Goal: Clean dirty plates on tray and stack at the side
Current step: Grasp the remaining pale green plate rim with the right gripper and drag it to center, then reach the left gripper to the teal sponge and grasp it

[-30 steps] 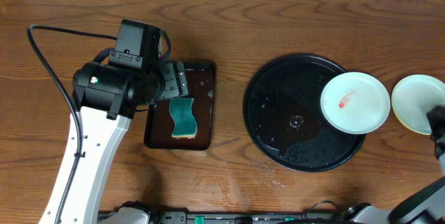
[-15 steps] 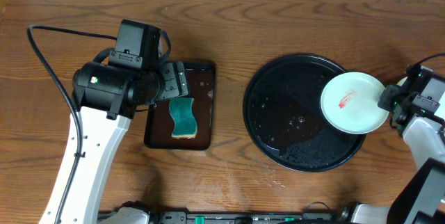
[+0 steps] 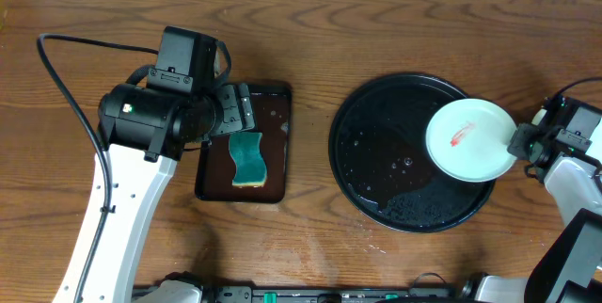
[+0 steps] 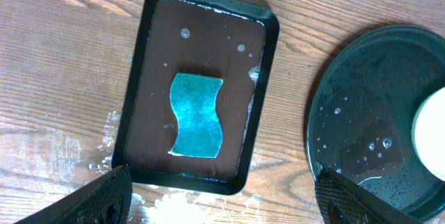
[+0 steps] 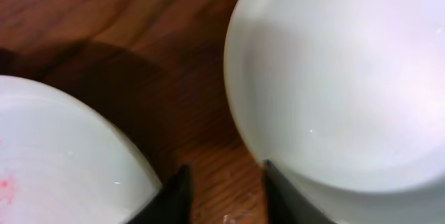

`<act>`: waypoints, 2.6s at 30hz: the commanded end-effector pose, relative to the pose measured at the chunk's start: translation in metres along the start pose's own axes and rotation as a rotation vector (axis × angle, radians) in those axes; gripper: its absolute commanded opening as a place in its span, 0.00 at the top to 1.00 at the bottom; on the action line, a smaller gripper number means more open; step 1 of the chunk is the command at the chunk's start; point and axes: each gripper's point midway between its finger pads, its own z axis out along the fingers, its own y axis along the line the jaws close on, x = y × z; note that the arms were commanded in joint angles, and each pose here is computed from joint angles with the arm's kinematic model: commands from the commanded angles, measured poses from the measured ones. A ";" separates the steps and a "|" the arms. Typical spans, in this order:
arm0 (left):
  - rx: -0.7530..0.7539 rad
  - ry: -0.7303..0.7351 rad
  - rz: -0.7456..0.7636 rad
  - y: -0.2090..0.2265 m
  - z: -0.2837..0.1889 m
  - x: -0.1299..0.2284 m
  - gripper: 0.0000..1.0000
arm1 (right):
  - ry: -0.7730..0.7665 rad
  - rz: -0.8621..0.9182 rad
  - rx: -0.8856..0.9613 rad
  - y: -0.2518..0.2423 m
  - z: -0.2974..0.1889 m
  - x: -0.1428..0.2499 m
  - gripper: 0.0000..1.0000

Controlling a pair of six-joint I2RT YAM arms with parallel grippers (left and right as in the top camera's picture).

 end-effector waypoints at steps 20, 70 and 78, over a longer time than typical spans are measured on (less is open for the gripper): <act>-0.002 -0.006 0.005 0.002 -0.002 -0.002 0.15 | 0.052 -0.130 -0.222 0.039 -0.004 0.013 0.60; -0.151 0.108 0.008 0.029 0.053 0.019 0.23 | 0.188 -0.370 -0.650 0.197 -0.126 0.071 0.58; -0.210 0.265 0.002 0.049 0.164 0.061 0.40 | 0.256 -0.366 -0.626 0.189 -0.126 0.085 0.58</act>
